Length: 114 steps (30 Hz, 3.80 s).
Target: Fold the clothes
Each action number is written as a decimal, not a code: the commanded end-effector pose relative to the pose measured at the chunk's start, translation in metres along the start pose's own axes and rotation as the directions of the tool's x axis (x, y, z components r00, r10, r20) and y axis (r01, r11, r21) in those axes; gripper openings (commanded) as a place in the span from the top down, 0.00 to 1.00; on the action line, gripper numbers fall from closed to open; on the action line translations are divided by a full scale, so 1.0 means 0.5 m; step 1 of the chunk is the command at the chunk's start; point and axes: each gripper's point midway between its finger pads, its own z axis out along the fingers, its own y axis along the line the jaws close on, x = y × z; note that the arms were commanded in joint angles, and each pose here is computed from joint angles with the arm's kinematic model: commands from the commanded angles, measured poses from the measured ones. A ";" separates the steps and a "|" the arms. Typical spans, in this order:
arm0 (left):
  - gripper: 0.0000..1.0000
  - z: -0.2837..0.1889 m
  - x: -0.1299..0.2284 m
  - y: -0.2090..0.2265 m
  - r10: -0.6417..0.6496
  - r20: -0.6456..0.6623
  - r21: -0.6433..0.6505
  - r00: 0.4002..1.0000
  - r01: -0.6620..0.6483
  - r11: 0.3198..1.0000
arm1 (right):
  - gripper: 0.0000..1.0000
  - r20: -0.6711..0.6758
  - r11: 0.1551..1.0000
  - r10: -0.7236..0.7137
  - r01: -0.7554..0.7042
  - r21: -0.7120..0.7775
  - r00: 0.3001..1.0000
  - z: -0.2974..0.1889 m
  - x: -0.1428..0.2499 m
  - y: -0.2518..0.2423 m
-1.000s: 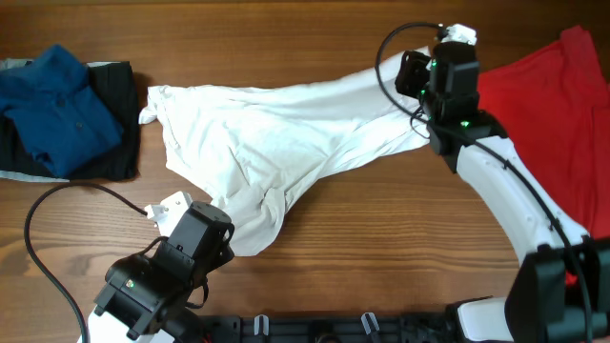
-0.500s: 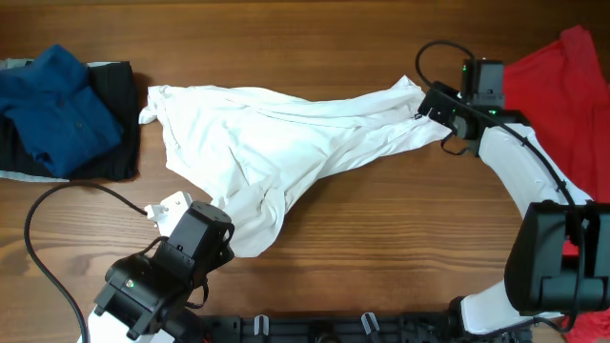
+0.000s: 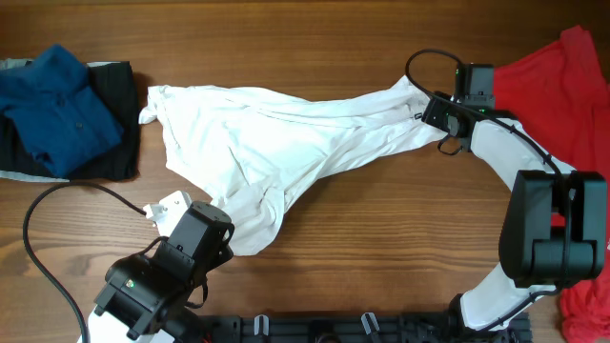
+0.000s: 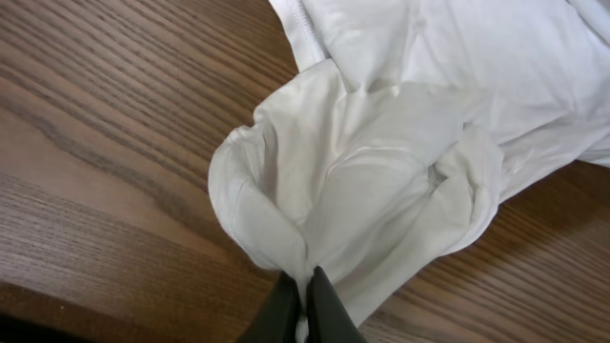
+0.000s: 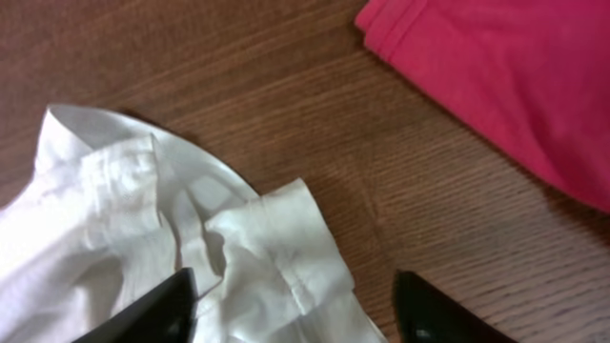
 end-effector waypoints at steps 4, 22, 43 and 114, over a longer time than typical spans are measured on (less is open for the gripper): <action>0.96 0.001 -0.013 0.005 -0.023 0.032 -0.013 0.999 0.023 1.000 | 0.51 -0.009 0.999 -0.026 0.026 0.033 1.000 0.016 0.006 -0.011; 0.96 0.001 -0.013 0.005 -0.023 0.032 -0.014 0.999 0.023 1.000 | 0.78 -0.023 0.999 -0.042 0.043 0.029 0.999 0.050 0.021 -0.010; 0.96 -0.001 -0.035 -0.020 -0.042 0.081 0.036 0.996 0.039 0.999 | 0.11 -0.481 0.965 0.071 0.063 0.256 0.874 -0.316 0.241 -0.145; 0.96 -0.002 -0.041 -0.030 -0.045 0.090 0.057 0.995 0.040 0.998 | 0.23 -0.287 0.754 0.655 -0.586 0.296 0.699 -0.219 0.318 -0.098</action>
